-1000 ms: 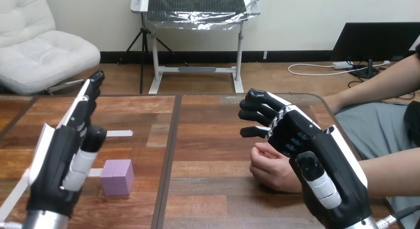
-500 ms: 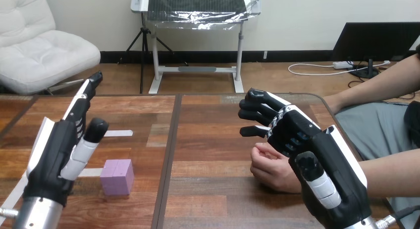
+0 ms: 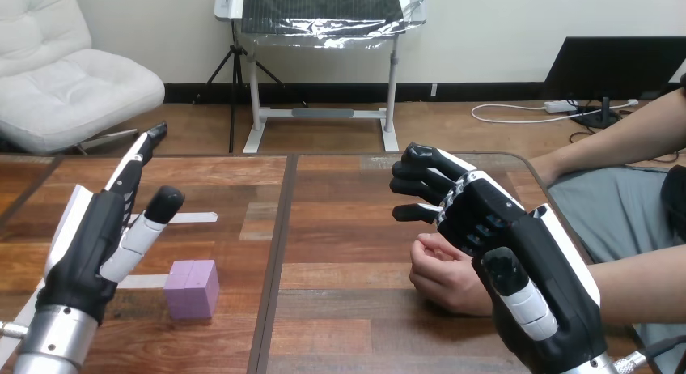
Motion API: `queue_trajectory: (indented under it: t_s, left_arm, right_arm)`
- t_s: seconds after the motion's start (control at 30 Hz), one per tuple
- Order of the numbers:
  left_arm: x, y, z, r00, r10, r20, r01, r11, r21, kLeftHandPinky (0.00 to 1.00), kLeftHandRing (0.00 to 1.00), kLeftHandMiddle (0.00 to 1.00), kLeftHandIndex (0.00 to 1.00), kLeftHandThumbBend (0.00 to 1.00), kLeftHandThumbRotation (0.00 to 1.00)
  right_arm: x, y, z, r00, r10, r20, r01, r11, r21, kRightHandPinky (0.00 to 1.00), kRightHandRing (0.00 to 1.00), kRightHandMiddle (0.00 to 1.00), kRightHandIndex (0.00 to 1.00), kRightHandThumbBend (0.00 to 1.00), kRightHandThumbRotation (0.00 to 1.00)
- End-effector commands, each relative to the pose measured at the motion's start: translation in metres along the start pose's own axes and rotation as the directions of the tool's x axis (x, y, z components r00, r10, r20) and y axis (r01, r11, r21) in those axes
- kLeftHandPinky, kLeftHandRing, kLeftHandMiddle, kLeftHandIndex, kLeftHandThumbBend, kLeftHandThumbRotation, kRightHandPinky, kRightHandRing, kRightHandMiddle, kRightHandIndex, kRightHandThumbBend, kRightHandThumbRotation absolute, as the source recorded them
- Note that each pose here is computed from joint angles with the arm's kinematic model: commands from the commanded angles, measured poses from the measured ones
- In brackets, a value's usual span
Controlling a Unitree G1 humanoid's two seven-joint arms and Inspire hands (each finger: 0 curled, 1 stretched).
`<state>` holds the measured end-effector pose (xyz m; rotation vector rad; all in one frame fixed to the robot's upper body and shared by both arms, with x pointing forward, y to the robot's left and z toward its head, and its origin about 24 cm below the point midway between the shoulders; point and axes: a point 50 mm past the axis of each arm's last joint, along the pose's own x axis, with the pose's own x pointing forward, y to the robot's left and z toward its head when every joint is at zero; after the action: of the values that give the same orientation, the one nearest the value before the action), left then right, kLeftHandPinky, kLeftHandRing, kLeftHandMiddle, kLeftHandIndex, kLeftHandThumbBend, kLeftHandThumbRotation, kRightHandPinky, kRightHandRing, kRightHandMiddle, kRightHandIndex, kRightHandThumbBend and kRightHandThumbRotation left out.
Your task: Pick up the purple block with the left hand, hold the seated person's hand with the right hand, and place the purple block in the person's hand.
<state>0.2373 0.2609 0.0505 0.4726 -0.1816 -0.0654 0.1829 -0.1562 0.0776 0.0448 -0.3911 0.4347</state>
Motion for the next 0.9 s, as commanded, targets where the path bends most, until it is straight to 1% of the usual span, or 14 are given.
queue_trajectory:
  t_s: [0.0,0.07,0.2,0.47,0.67,0.7,0.73,0.8,0.87]
  left_arm:
    - [0.023,0.008,0.009,0.999,-0.021,0.047,0.02,0.999,0.04,0.96,0.97,0.98,0.95,0.75,1.0]
    - [0.026,0.008,0.007,0.999,-0.033,0.032,0.031,0.998,0.048,0.94,0.97,0.98,0.96,0.71,1.0]
    - [0.03,0.008,0.003,0.999,-0.047,0.009,0.047,0.997,0.064,0.93,0.97,0.98,0.96,0.7,1.0]
    - [0.04,0.007,-0.005,0.994,-0.098,-0.053,0.106,0.98,0.17,0.88,0.95,0.96,0.95,0.67,1.0]
    - [0.046,0.005,-0.01,0.989,-0.115,-0.092,0.129,0.976,0.176,0.86,0.95,0.96,0.95,0.67,1.0]
    - [0.049,0.003,-0.014,0.985,-0.131,-0.116,0.153,0.966,0.207,0.89,0.94,0.96,0.94,0.69,1.0]
    - [0.052,0.002,-0.017,0.981,-0.143,-0.134,0.17,0.958,0.229,0.9,0.93,0.95,0.93,0.68,1.0]
    - [0.054,0.001,-0.02,0.975,-0.157,-0.156,0.193,0.948,0.254,0.9,0.92,0.95,0.93,0.67,1.0]
    - [0.056,0.001,-0.021,0.973,-0.162,-0.164,0.201,0.944,0.261,0.92,0.91,0.94,0.93,0.65,1.0]
  right_arm:
    - [0.015,-0.004,0.008,0.996,-0.001,0.088,0.003,1.0,-0.02,0.74,0.83,0.83,0.84,0.95,0.81]
    - [0.014,-0.004,0.008,0.996,-0.001,0.088,0.003,1.0,-0.019,0.74,0.83,0.83,0.84,0.95,0.81]
    - [0.014,-0.005,0.008,0.996,-0.002,0.089,0.004,1.0,-0.022,0.74,0.83,0.83,0.84,0.95,0.81]
    - [0.014,-0.006,0.008,0.996,-0.002,0.092,0.005,1.0,-0.026,0.74,0.83,0.83,0.84,0.95,0.81]
    - [0.014,-0.007,0.008,0.995,-0.005,0.097,0.008,1.0,-0.026,0.73,0.82,0.83,0.84,0.94,0.81]
    - [0.014,-0.008,0.008,0.995,-0.005,0.097,0.007,1.0,-0.027,0.73,0.82,0.83,0.84,0.94,0.8]
    - [0.014,-0.008,0.009,0.995,-0.004,0.096,0.007,1.0,-0.029,0.73,0.82,0.84,0.83,0.94,0.8]
    - [0.014,-0.009,0.009,0.996,-0.003,0.094,0.006,1.0,-0.029,0.73,0.82,0.84,0.83,0.94,0.8]
    - [0.014,-0.01,0.009,0.996,-0.001,0.093,0.004,1.0,-0.026,0.73,0.82,0.84,0.83,0.94,0.8]
